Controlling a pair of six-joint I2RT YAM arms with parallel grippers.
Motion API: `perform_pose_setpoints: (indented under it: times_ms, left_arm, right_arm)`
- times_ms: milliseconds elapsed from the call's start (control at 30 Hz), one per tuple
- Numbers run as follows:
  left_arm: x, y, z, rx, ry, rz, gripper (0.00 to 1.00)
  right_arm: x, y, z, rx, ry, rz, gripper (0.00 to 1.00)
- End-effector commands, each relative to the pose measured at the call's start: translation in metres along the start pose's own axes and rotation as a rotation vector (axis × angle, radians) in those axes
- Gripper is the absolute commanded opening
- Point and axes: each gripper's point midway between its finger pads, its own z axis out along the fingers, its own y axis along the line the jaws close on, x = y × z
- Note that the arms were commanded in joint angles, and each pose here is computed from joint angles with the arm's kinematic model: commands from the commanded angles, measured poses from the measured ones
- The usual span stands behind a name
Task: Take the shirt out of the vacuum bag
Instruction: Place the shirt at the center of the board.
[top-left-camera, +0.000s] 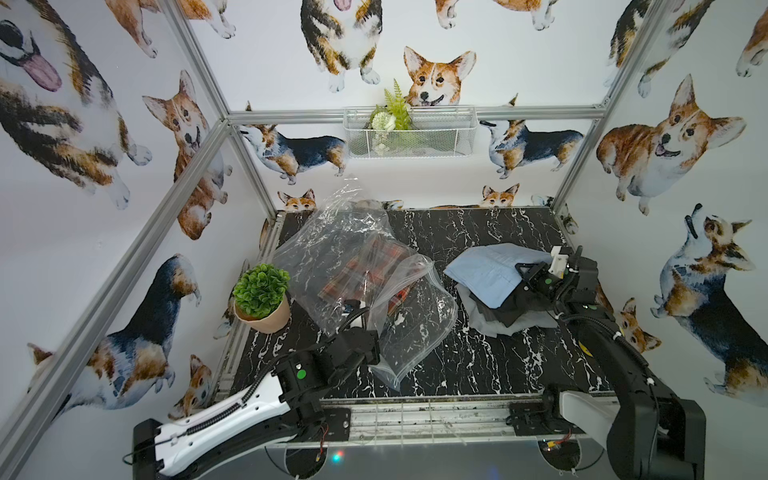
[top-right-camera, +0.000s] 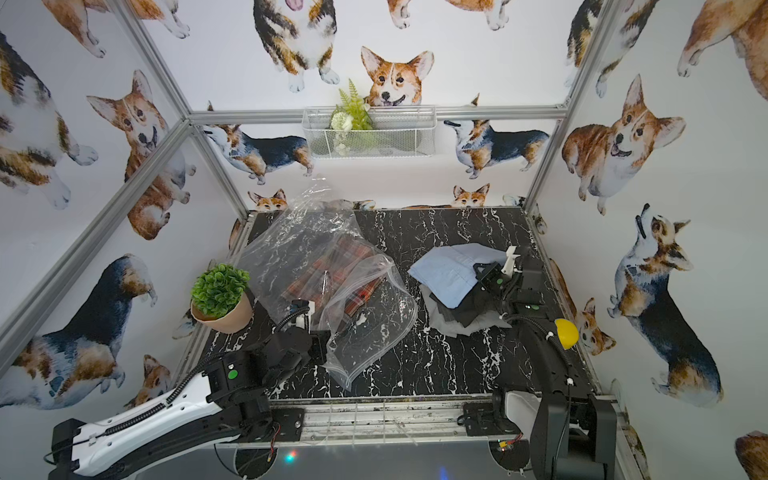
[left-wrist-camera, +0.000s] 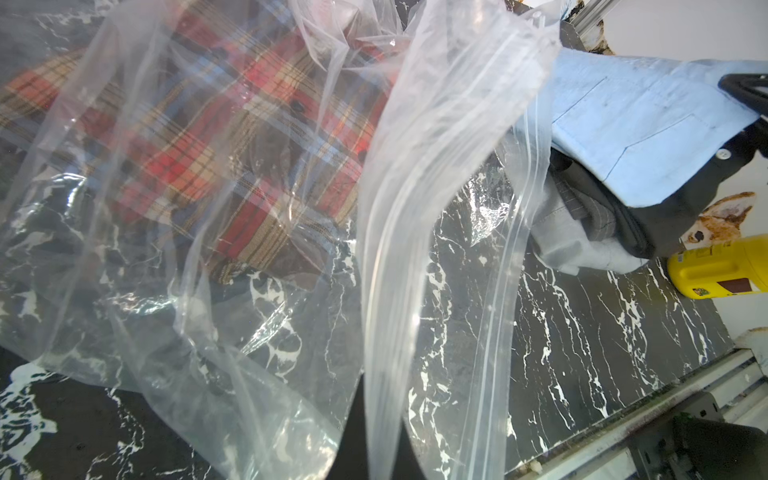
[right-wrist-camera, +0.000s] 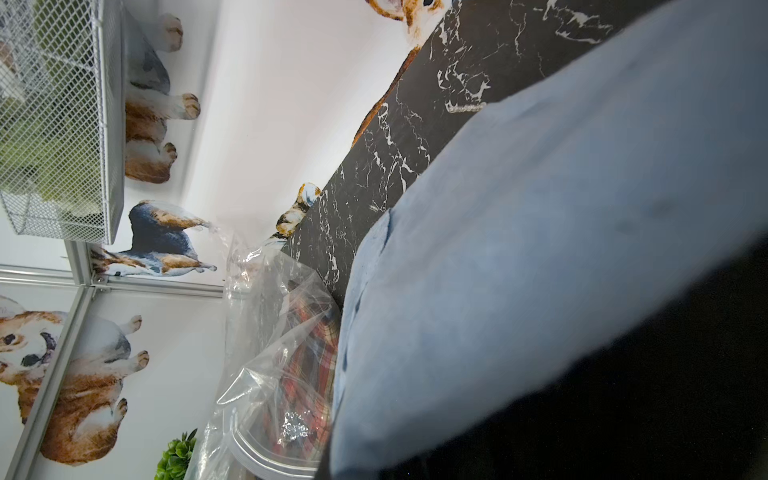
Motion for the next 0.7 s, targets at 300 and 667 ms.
perform_pose_setpoints:
  times_ms: [300,667]
  left_arm:
    - [-0.003,-0.007,-0.006,0.033,0.009,-0.016,0.00]
    - [0.000,-0.007,-0.005,0.036,0.017,-0.017,0.00]
  right_arm:
    - [0.048,-0.088,-0.019,0.207,-0.052,0.024,0.00]
    - [0.033,-0.048,-0.046,0.140,-0.098,0.043,0.53]
